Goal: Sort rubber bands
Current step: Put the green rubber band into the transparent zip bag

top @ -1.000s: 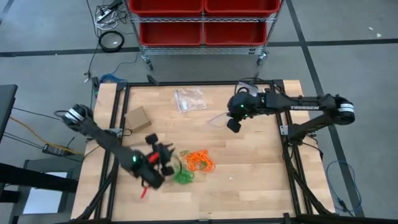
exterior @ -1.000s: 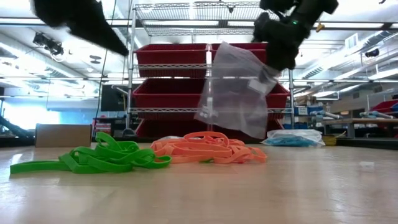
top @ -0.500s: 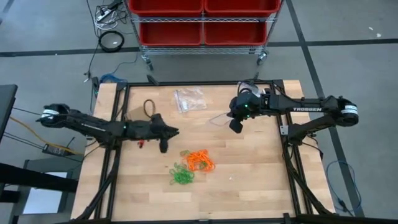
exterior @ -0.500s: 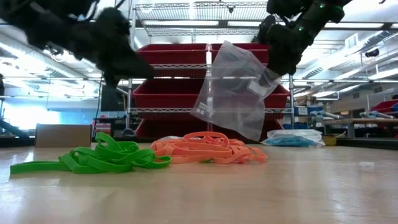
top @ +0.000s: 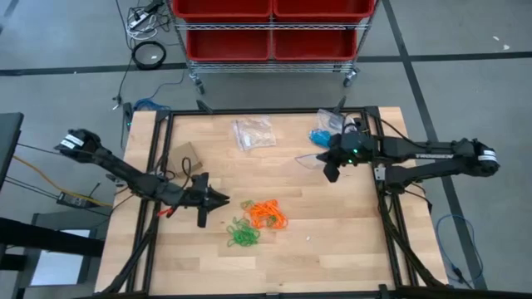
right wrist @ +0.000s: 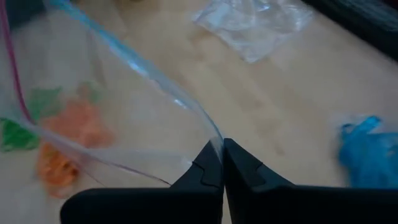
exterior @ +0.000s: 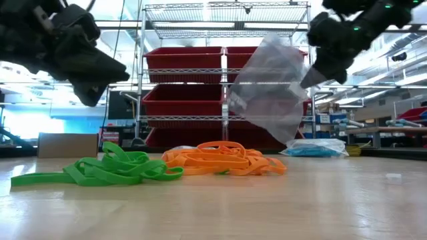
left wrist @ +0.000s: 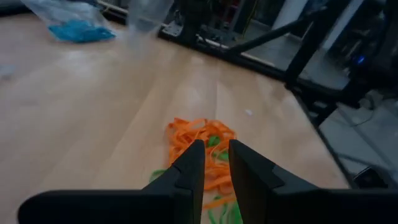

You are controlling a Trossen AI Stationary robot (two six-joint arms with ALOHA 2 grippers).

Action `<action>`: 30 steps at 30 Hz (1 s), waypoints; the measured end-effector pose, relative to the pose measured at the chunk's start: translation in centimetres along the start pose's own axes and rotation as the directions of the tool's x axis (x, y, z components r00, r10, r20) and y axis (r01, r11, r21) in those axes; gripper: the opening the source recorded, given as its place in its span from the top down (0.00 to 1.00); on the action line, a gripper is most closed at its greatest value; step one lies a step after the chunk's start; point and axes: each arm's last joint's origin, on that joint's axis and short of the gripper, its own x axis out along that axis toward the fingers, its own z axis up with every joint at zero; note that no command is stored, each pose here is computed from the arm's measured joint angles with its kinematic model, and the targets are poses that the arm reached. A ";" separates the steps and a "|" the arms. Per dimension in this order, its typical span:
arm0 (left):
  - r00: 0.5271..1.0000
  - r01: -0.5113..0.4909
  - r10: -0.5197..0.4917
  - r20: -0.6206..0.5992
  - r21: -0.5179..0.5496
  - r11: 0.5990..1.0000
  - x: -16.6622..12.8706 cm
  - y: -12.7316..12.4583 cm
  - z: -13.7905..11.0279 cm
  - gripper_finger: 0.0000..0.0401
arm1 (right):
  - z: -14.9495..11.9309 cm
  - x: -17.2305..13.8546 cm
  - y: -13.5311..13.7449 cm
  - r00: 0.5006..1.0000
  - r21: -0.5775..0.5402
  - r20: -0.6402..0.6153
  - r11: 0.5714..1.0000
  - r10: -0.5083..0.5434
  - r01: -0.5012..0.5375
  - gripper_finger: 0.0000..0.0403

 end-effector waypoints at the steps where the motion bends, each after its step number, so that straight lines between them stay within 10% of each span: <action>1: 1.000 -0.004 0.004 0.007 0.009 1.000 -0.1 -0.2 0.0 0.80 | -0.4 -0.3 0.2 1.000 0.006 0.007 1.000 0.018 -0.018 1.00; 12: 0.994 -0.069 0.047 0.095 0.247 0.967 0.4 -0.2 1.4 0.80 | -0.9 -1.4 1.0 0.997 -0.062 0.069 0.997 0.044 -0.040 1.00; 30: 0.986 -0.100 0.064 0.156 0.238 0.966 0.7 -0.3 2.6 0.80 | -0.3 -1.4 1.2 0.990 -0.091 0.132 0.995 0.047 -0.036 1.00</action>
